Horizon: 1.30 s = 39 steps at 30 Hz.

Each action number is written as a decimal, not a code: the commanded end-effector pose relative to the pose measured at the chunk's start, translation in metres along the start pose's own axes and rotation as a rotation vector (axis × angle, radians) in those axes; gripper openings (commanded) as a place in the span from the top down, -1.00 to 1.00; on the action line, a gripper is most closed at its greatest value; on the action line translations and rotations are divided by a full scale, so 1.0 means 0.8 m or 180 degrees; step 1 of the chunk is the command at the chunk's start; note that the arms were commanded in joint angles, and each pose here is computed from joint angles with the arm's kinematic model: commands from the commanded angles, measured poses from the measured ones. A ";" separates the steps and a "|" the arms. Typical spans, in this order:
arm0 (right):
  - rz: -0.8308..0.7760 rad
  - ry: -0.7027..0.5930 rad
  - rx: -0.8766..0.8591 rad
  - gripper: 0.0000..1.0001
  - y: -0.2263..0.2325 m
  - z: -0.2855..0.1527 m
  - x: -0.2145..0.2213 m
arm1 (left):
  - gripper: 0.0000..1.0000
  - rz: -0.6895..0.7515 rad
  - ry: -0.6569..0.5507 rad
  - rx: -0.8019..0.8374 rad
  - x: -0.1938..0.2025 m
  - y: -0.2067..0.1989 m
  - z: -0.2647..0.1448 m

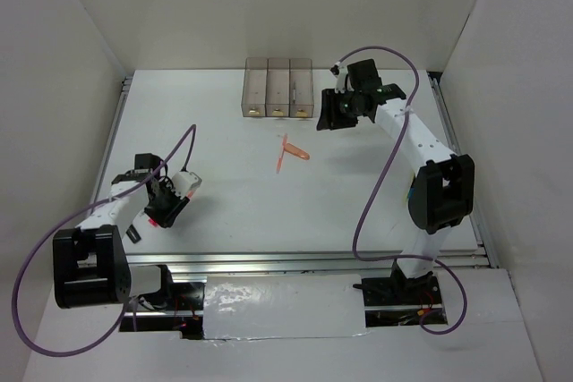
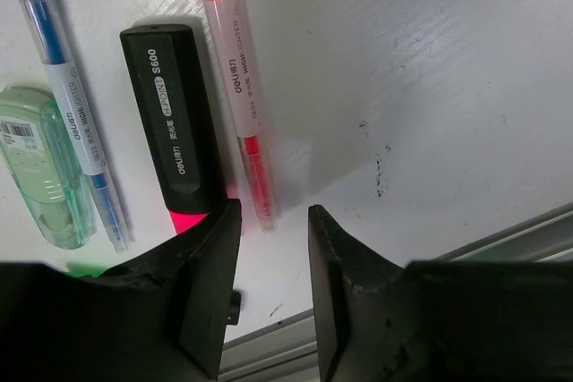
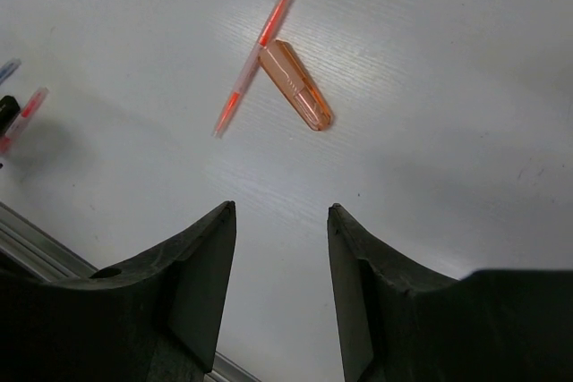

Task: Sort the stationery into containers
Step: Grab a piece of stationery with the left arm

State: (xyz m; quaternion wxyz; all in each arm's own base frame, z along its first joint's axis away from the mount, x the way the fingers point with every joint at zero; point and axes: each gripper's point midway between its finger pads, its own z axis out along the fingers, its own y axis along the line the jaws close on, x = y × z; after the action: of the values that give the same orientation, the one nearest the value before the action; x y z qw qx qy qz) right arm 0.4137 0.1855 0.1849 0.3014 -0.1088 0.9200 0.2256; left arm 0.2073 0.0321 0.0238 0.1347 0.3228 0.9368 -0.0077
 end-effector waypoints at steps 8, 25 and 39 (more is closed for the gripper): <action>0.0012 -0.0023 -0.0077 -0.02 0.004 -0.001 -0.009 | 0.09 -0.0046 -0.0044 0.0048 -0.005 0.002 0.009; 0.0019 -0.0005 -0.0051 0.00 0.000 0.000 -0.007 | 0.44 0.0051 -0.0005 0.0102 -0.030 -0.014 0.025; 0.0051 0.0018 -0.0052 0.00 -0.006 -0.005 -0.005 | 0.30 0.0131 0.0020 0.0241 -0.043 -0.033 0.034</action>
State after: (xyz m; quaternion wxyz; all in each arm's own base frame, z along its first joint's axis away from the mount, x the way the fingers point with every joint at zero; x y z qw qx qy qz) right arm 0.4154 0.1823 0.1784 0.2917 -0.1026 0.9229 0.2294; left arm 0.2263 0.0058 0.0116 0.1181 0.3461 0.9307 0.0010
